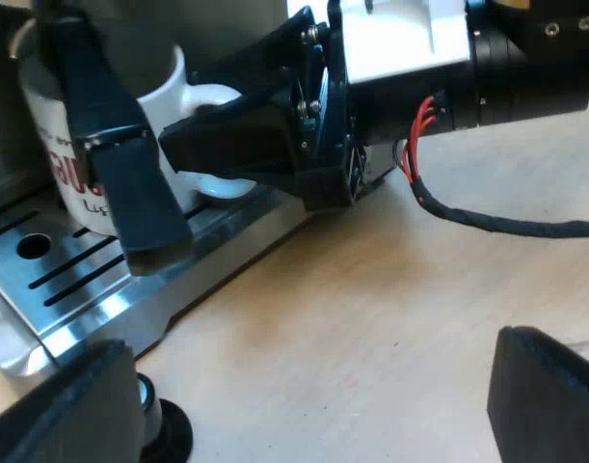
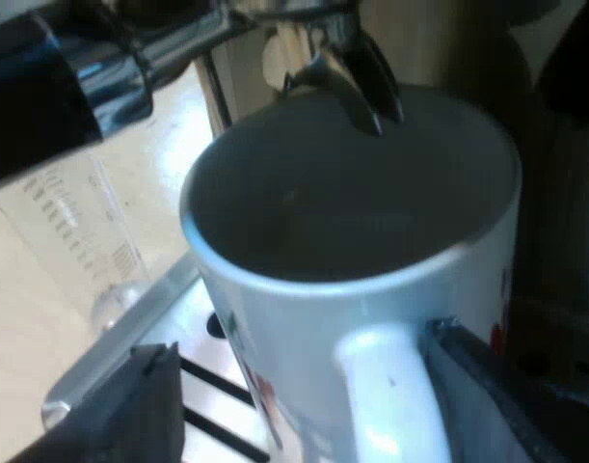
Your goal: Place mug into machine
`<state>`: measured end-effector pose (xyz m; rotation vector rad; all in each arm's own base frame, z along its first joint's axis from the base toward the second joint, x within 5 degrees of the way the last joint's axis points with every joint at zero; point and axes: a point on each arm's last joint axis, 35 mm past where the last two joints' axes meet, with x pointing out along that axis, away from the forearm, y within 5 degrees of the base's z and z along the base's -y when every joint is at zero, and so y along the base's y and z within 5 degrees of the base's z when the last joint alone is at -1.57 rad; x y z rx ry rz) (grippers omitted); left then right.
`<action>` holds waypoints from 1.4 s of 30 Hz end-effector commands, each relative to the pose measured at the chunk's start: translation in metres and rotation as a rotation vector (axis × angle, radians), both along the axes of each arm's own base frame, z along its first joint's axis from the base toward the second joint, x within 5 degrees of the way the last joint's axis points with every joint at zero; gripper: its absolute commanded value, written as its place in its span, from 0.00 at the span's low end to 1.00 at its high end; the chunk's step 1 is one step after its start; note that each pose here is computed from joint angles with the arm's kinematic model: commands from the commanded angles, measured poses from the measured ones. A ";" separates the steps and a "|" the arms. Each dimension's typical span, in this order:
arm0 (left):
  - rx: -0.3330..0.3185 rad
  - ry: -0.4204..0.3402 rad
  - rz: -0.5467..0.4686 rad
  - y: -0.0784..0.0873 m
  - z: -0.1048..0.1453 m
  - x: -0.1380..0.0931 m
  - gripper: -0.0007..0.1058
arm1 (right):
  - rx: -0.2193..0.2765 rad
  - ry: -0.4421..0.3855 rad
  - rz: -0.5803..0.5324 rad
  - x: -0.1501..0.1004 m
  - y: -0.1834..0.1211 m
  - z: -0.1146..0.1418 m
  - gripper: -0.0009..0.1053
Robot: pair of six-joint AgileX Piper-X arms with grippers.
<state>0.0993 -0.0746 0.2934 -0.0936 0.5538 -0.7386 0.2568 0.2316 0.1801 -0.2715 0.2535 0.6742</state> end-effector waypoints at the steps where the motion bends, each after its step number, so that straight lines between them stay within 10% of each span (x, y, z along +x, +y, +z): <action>1: 0.000 -0.022 0.007 0.000 0.003 0.000 0.75 | 0.010 -0.039 -0.011 0.004 0.003 0.003 0.53; 35: 0.009 -0.032 0.005 0.000 0.003 0.000 0.75 | 0.029 -0.116 -0.119 0.008 0.020 0.002 0.49; 42: 0.009 -0.032 0.005 0.000 0.003 0.000 0.75 | -0.068 -0.135 -0.329 -0.006 0.020 0.009 0.49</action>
